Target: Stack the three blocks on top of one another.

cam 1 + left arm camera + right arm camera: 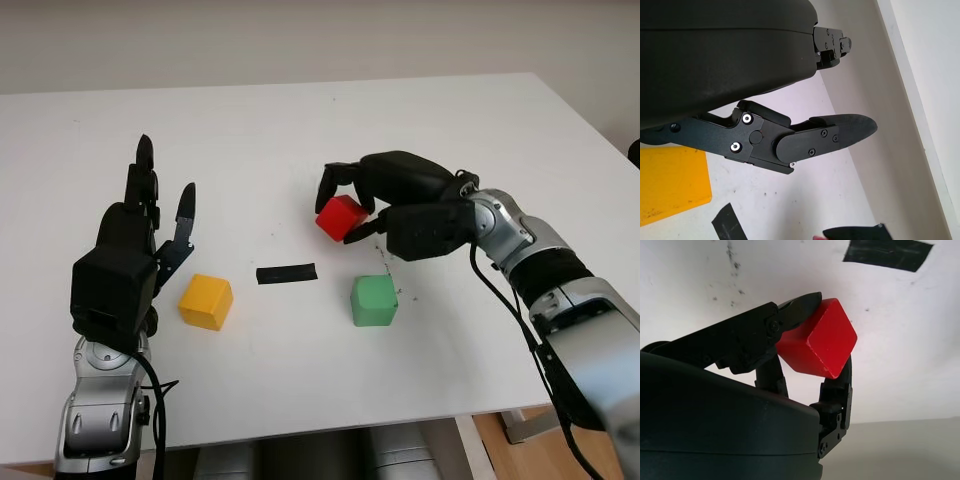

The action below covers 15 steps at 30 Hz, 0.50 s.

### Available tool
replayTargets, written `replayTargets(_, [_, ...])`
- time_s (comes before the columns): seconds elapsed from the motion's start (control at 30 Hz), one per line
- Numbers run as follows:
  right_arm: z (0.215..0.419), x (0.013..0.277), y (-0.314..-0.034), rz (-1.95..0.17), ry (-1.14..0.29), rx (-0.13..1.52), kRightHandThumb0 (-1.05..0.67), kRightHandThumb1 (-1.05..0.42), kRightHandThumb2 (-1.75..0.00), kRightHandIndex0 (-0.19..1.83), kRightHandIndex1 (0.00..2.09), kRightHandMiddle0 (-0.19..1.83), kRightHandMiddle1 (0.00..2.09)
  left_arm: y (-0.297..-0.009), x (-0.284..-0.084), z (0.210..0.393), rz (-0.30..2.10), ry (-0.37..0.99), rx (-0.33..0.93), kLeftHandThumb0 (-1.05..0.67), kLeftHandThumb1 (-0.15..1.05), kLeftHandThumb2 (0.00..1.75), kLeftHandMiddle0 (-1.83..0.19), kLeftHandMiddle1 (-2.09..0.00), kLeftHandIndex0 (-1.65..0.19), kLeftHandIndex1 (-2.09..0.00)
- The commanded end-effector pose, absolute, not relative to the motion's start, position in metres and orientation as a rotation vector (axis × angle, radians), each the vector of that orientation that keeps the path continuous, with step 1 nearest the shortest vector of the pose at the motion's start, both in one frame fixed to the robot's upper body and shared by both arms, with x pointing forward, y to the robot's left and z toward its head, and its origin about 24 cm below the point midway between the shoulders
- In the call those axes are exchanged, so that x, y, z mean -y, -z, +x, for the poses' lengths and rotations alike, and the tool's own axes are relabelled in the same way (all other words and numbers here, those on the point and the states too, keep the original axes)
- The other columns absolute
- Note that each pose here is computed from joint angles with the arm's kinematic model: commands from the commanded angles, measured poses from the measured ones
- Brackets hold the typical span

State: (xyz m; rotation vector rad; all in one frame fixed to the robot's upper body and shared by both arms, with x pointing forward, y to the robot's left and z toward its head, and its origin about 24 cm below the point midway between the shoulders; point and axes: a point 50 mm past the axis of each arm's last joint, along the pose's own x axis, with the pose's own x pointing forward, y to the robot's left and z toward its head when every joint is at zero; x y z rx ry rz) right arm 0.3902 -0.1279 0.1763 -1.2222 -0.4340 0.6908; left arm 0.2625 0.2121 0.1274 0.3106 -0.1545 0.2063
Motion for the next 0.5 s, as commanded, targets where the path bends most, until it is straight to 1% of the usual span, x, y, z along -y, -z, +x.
replayTargets(0.0, [0.391,0.119,-0.200,-1.227,-0.694,0.502,-0.17,-0.98,-0.05,0.36,1.62,0.36,1.34,-0.130,-0.211,0.260,0.320,-0.205,0.165,-0.60,1.05,0.58,0.06,-0.05,0.08,-0.05])
replayTargets(0.1, [0.387,0.110,-0.208,-1.236,-0.743,0.540,-0.16,-0.97,-0.05,0.38,1.47,0.38,1.31,-0.130,-0.210,0.260,0.323,-0.206,0.164,-0.61,1.05,0.58,0.07,-0.05,0.08,-0.05])
replayTargets(0.2, [0.383,0.102,-0.212,-1.246,-0.790,0.573,-0.17,-0.97,-0.05,0.44,1.44,0.40,1.33,-0.130,-0.209,0.259,0.321,-0.207,0.159,-0.60,1.05,0.59,0.07,-0.05,0.08,-0.05])
replayTargets(0.3, [0.379,0.094,-0.213,-1.268,-0.835,0.618,-0.20,-0.96,-0.05,0.44,1.45,0.41,1.35,-0.129,-0.208,0.259,0.313,-0.208,0.156,-0.60,1.05,0.58,0.07,-0.05,0.09,-0.05])
replayTargets(0.33, [0.378,0.092,-0.213,-1.276,-0.845,0.629,-0.20,-0.95,-0.05,0.45,1.41,0.44,1.32,-0.129,-0.207,0.259,0.312,-0.210,0.156,-0.60,1.05,0.58,0.07,-0.05,0.09,-0.05])
replayTargets(0.4, [0.374,0.088,-0.211,-1.326,-0.866,0.681,-0.20,-0.94,-0.05,0.50,1.24,0.49,1.27,-0.129,-0.207,0.259,0.310,-0.214,0.156,-0.61,1.05,0.58,0.07,-0.05,0.08,-0.05])
replayTargets(0.47, [0.369,0.084,-0.209,-1.372,-0.888,0.745,-0.19,-0.93,-0.05,0.52,1.17,0.52,1.26,-0.129,-0.207,0.258,0.309,-0.219,0.157,-0.61,1.05,0.58,0.07,-0.05,0.08,-0.05])
